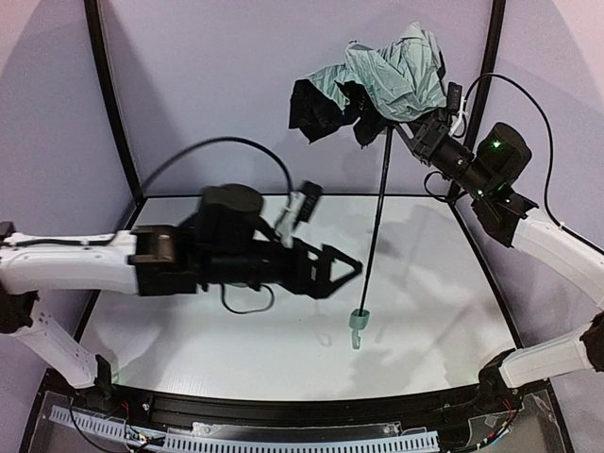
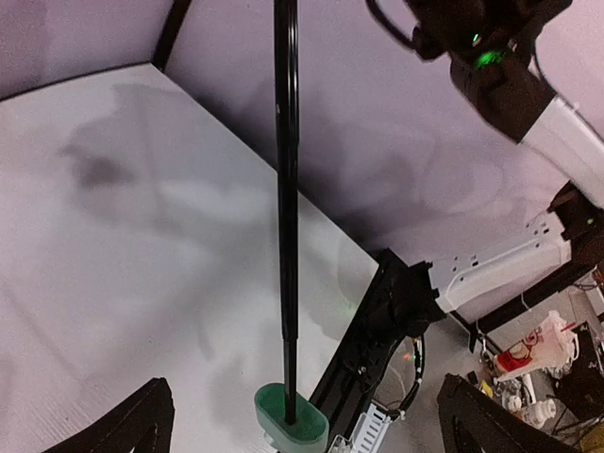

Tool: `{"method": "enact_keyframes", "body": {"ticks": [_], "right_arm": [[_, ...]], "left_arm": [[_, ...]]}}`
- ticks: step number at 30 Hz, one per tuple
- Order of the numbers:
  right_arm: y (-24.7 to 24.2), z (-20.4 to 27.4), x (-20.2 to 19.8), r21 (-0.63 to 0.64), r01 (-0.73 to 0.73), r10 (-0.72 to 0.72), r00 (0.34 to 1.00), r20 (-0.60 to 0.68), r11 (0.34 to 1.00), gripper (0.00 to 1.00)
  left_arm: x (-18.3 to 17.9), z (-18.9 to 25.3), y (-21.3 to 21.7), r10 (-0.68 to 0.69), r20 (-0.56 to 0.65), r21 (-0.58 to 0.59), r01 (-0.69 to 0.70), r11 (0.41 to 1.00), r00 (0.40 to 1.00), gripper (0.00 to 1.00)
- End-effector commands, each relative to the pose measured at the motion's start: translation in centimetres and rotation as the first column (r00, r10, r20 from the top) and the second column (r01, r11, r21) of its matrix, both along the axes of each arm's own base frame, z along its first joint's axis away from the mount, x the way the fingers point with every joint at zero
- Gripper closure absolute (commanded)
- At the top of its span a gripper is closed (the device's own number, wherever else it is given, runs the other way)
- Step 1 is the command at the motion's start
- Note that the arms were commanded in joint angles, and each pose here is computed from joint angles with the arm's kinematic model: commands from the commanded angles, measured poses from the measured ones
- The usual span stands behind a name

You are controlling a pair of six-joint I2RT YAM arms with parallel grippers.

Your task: Open the umbrella

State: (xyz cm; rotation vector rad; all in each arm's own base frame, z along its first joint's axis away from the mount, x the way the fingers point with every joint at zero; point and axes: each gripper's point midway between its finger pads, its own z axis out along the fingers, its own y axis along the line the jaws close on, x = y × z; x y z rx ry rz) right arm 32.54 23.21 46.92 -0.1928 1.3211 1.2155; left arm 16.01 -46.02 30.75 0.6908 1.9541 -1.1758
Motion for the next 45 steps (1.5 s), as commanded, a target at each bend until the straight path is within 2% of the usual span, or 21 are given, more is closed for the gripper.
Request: {"method": "enact_keyframes", "body": {"ticks": [1,5,10,13,14,17,19,20,27,28,31,33,36,39,45], "right_arm": [[-0.9,2.4,-0.5,0.048,0.091,-0.095,0.991,0.091,0.995,1.00],[-0.6,2.0,-0.3,0.056,0.109,-0.114,0.990,0.081,0.992,1.00],[-0.5,1.6,-0.3,0.077,0.099,-0.101,0.994,0.029,0.992,1.00],[-0.4,1.3,-0.4,0.087,0.097,-0.098,0.995,0.005,0.991,1.00],[-0.4,1.3,-0.4,0.085,0.100,-0.100,0.995,-0.001,0.991,1.00],[-0.4,1.2,-0.3,0.078,0.105,-0.104,0.994,-0.012,0.991,1.00],[-0.4,1.2,-0.3,0.072,0.107,-0.106,0.994,-0.018,0.992,1.00],[-0.4,1.1,-0.3,0.069,0.105,-0.104,0.994,-0.020,0.992,1.00],[0.1,0.1,-1.1,-0.001,0.073,-0.073,0.996,-0.045,0.997,1.00],[0.2,-0.2,-1.3,-0.015,0.060,-0.060,0.997,-0.051,0.998,0.96],[0.4,-0.7,-1.7,-0.039,0.038,-0.041,0.997,-0.067,0.999,0.73],[0.3,-1.3,-1.9,-0.049,0.038,-0.043,0.995,-0.091,0.998,0.51],[-0.6,-3.1,-1.5,-0.041,0.080,-0.086,0.980,-0.177,0.996,0.36],[-2.8,-5.8,-0.9,-0.020,0.190,-0.186,0.928,-0.322,0.982,0.32],[-3.0,-9.1,-2.2,0.012,0.156,-0.133,0.874,-0.468,0.988,0.28]], "left_arm": [[-1.1,-2.0,-2.8,-0.117,-0.054,0.005,0.117,0.993,0.992,0.01],[-0.3,-3.3,-3.7,-0.083,-0.063,0.015,0.085,0.996,0.995,0.02],[1.5,-4.8,-3.6,0.001,-0.045,0.039,0.000,0.999,0.999,0.09],[2.1,-5.3,-3.9,0.013,-0.053,0.046,-0.011,0.999,0.999,0.20],[2.4,-5.5,-3.9,0.026,-0.051,0.050,-0.023,0.998,0.998,0.28],[3.2,-5.6,-3.7,0.056,-0.035,0.066,-0.054,0.996,0.998,0.60],[3.3,-5.6,-3.7,0.062,-0.026,0.072,-0.060,0.996,0.998,0.91],[3.4,-5.7,-3.6,0.070,-0.023,0.077,-0.068,0.995,0.997,0.97],[5.1,-6.3,-1.5,0.224,-0.047,0.086,-0.219,0.972,0.974,0.99],[5.3,-6.2,-1.1,0.249,-0.054,0.071,-0.245,0.967,0.967,0.99],[4.8,-3.8,-1.1,0.206,-0.045,-0.002,-0.206,0.978,0.977,0.99],[4.3,-2.3,-1.4,0.174,-0.045,-0.070,-0.177,0.982,0.984,0.99],[3.7,0.5,-1.5,0.140,-0.033,-0.215,-0.144,0.966,0.990,0.99],[3.4,3.0,-1.2,0.128,-0.012,-0.309,-0.125,0.943,0.992,0.99],[4.1,3.4,-0.9,0.169,-0.020,-0.332,-0.166,0.929,0.985,0.99]]}}
